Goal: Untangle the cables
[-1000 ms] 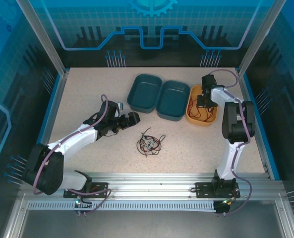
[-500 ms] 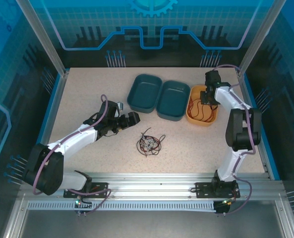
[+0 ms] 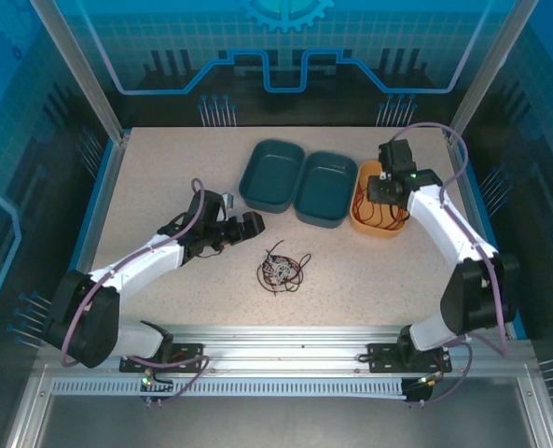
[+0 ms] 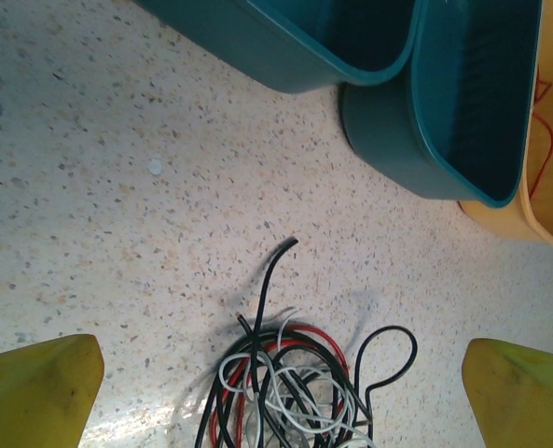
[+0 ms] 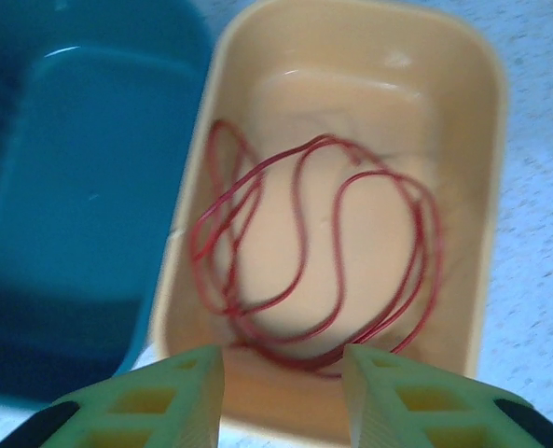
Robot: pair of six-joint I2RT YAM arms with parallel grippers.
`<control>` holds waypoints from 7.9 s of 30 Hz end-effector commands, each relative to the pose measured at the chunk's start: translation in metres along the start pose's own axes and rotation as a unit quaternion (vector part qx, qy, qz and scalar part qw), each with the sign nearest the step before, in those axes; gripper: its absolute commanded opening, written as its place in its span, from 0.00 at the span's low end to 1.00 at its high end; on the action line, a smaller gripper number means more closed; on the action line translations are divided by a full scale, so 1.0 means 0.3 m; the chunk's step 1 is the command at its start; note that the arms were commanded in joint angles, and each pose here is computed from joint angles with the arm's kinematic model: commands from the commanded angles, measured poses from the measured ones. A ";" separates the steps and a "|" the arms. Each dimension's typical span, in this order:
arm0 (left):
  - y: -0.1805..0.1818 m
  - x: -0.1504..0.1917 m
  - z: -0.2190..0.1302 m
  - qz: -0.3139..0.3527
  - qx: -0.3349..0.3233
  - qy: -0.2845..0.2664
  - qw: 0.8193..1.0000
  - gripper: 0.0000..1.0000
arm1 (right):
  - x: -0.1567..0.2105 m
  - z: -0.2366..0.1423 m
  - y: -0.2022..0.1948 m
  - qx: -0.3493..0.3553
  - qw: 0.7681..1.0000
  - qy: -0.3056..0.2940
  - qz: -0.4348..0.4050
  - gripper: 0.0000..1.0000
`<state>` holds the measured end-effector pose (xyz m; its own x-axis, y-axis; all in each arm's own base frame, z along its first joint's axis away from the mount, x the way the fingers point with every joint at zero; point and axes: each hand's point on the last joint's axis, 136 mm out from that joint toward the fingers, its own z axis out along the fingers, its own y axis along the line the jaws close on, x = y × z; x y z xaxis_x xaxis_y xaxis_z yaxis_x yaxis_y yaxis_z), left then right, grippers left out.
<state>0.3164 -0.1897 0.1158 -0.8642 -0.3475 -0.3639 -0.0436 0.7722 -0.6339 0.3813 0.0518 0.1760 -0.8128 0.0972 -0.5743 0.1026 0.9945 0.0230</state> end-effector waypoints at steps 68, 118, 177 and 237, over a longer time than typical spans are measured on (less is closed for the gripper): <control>0.087 0.333 0.203 0.045 -0.068 0.165 0.983 0.58 | 0.687 0.138 0.699 -0.167 0.968 0.189 0.019 0.29; 0.104 0.304 0.201 0.017 -0.084 0.148 0.985 0.17 | 0.755 0.117 0.608 -0.097 0.974 0.204 0.006 0.23; 0.128 0.223 0.157 -0.008 -0.095 0.100 0.990 0.22 | 0.800 0.080 0.333 0.074 0.965 0.242 -0.069 0.00; 0.089 0.227 0.186 0.064 -0.107 0.099 0.987 0.95 | 0.236 -0.529 0.512 -0.152 0.974 -0.123 -0.116 0.00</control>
<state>0.2854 -0.2222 0.0379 -0.9487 -0.1297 -0.2885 0.0059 0.9046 -0.4262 0.2534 0.2270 0.2741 -0.5999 -0.0938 -0.7945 -0.2947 0.9492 0.1105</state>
